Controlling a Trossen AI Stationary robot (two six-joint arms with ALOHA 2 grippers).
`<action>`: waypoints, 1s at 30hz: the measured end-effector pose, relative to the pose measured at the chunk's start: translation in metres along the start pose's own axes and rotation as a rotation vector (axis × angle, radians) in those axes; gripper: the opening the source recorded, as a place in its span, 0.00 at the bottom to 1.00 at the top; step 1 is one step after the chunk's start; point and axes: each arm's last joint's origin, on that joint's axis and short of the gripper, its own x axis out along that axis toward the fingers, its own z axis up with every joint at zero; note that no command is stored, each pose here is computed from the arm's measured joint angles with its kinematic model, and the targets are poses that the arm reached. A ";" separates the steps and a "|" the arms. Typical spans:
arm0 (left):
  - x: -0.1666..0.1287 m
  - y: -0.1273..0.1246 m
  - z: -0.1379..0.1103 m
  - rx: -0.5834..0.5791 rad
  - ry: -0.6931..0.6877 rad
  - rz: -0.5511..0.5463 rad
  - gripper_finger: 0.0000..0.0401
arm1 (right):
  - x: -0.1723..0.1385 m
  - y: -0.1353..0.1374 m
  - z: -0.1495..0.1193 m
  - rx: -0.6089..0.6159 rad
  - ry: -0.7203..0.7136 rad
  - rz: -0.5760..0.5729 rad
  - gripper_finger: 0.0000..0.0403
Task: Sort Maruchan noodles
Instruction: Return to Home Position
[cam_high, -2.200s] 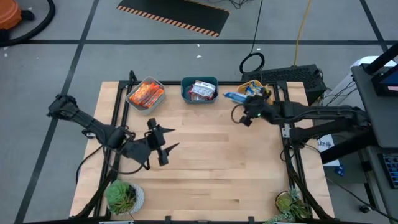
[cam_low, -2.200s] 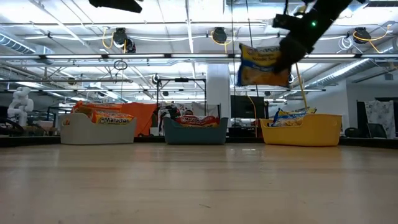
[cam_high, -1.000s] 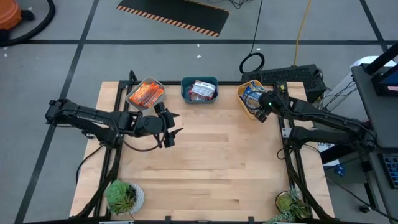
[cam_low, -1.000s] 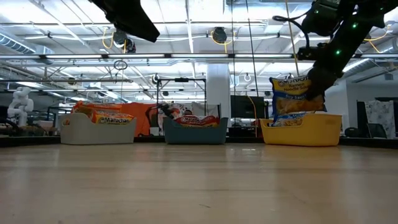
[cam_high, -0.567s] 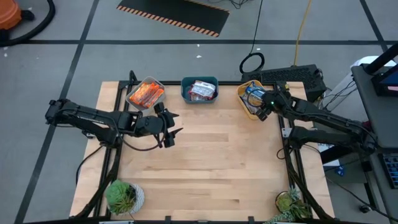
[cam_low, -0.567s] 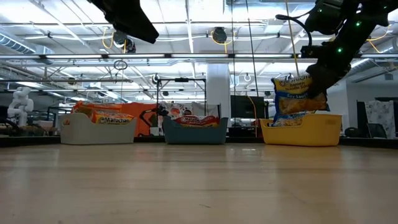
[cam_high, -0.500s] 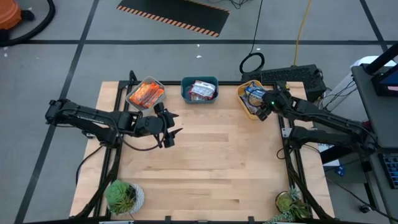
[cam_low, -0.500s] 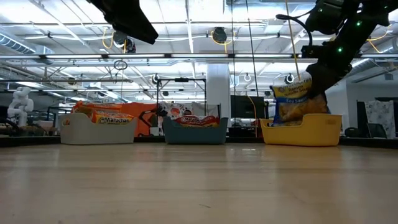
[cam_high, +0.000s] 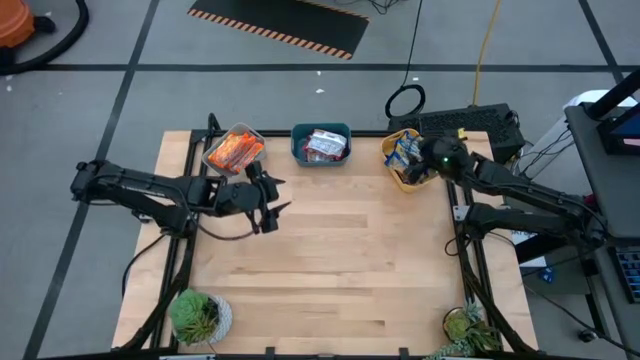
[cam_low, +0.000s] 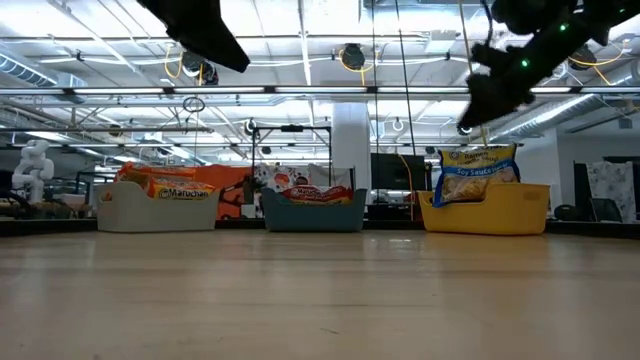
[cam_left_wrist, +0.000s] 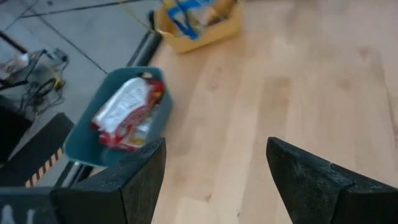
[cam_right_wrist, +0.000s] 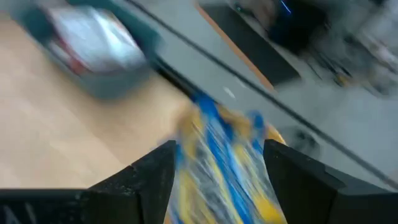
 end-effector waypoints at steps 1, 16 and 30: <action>-0.002 0.004 -0.001 -0.021 -0.005 0.010 0.70 | 0.000 0.002 0.005 -0.003 -0.051 0.048 0.58; -0.089 0.073 -0.070 -0.219 -0.313 0.054 0.38 | -0.013 0.021 0.036 -0.141 -0.419 0.435 0.31; -0.118 0.072 -0.121 -0.227 -0.513 -0.074 0.19 | 0.002 0.031 0.009 -0.067 -0.626 0.515 0.03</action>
